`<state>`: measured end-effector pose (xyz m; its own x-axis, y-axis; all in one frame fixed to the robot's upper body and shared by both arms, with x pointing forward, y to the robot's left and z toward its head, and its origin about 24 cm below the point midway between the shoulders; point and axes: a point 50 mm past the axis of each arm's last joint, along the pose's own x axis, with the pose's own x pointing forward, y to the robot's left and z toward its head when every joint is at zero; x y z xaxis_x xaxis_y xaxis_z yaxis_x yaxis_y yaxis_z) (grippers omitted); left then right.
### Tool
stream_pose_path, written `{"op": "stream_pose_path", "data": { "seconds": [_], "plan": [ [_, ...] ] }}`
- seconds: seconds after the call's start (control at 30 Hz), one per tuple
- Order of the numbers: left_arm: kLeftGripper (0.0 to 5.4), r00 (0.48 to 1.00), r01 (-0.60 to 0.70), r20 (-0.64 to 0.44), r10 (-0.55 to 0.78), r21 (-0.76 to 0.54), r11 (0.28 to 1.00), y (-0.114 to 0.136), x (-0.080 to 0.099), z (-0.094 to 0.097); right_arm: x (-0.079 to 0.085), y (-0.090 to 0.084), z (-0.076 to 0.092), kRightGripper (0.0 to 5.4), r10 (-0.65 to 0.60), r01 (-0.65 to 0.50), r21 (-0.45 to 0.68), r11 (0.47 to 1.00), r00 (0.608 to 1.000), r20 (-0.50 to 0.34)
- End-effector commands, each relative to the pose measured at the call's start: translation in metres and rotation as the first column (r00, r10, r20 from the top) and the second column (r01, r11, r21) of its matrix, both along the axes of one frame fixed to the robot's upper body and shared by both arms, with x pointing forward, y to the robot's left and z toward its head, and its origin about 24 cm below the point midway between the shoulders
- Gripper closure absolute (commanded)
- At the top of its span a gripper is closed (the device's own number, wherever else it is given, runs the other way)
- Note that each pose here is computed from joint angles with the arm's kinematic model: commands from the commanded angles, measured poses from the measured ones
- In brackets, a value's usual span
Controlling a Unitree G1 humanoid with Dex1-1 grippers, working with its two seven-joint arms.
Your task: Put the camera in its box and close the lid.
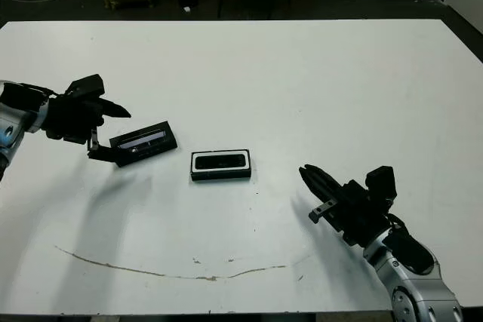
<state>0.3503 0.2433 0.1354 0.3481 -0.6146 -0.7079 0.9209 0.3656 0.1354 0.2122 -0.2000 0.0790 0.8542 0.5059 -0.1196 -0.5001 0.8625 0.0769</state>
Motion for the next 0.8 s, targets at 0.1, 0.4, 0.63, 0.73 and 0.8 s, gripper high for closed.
{"op": "stream_pose_path", "data": {
  "seconds": [0.1,0.4,0.63,0.73,0.8],
  "plan": [
    [0.01,1.000,-0.020,-0.013,0.020,0.004,1.000,0.001,0.000,-0.010,-0.004,-0.004,-0.001,5.40,-0.020,0.019,-0.026,0.999,0.999,-0.040],
    [0.01,0.998,-0.056,-0.033,0.055,-0.019,0.998,0.003,0.000,-0.017,-0.006,-0.006,0.001,5.40,-0.018,0.015,-0.058,0.998,0.999,-0.043],
    [0.01,0.998,-0.060,-0.032,0.060,0.013,0.998,0.005,-0.001,-0.024,-0.008,-0.007,0.002,5.40,-0.014,0.011,-0.054,0.998,0.998,-0.056],
    [0.01,0.999,-0.037,-0.026,0.038,0.037,0.999,0.004,-0.002,-0.026,-0.008,-0.007,0.002,5.40,-0.014,0.011,-0.057,0.998,0.998,-0.057],
    [0.01,0.999,-0.034,-0.036,0.035,0.038,0.999,0.004,-0.002,-0.028,-0.008,-0.007,0.002,5.40,-0.015,0.011,-0.058,0.998,0.998,-0.059]
  ]
}}
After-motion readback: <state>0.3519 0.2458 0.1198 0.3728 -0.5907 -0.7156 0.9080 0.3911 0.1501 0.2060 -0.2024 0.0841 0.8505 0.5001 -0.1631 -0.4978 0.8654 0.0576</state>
